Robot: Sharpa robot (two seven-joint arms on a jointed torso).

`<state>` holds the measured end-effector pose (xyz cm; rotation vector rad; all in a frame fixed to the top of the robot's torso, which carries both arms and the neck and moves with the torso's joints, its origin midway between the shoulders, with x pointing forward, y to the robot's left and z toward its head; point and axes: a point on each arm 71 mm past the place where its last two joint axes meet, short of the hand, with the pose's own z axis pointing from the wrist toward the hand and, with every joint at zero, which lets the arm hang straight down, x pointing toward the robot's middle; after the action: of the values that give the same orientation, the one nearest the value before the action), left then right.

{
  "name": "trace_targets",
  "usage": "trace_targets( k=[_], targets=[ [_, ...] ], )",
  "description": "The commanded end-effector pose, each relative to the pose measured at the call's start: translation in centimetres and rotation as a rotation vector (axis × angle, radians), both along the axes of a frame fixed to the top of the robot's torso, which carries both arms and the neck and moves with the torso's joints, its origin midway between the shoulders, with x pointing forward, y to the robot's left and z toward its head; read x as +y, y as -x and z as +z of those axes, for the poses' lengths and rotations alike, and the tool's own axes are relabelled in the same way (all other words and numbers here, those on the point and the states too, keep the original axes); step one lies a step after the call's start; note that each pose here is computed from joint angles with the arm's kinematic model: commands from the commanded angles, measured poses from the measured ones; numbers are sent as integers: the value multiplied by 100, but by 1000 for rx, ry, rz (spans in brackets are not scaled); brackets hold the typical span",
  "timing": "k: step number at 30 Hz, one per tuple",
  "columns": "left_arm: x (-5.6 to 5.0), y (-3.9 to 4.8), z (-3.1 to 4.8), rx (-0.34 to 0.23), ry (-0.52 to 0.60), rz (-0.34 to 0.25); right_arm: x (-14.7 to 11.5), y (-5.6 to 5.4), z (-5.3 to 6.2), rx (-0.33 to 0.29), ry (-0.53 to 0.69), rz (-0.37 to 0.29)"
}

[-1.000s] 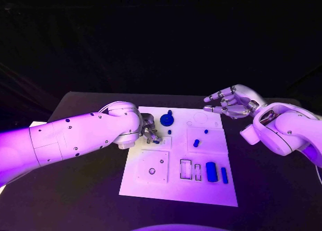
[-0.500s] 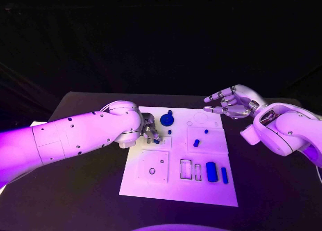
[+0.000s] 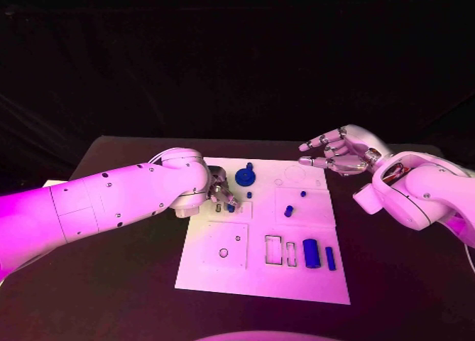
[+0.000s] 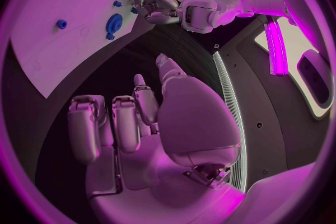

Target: Assemble the parts on the task board

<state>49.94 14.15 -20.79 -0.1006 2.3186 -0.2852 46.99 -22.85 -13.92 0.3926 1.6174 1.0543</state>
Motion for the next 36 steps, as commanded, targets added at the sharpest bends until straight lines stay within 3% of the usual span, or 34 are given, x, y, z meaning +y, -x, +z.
trace_targets(
  k=[1,28,33,36],
  targets=[
    [23,42,-99,34,-62,26,12,8,1,-3,-1,14],
    [97,55,-100,29,-71,31,-12,0,-9,7,2,11],
    [120,66,-28,13,-33,47,-24,-9,-14,8,3,7],
    [124,66,81,-5,7,59,-37,-22,-21,10,5,2]
  ],
)
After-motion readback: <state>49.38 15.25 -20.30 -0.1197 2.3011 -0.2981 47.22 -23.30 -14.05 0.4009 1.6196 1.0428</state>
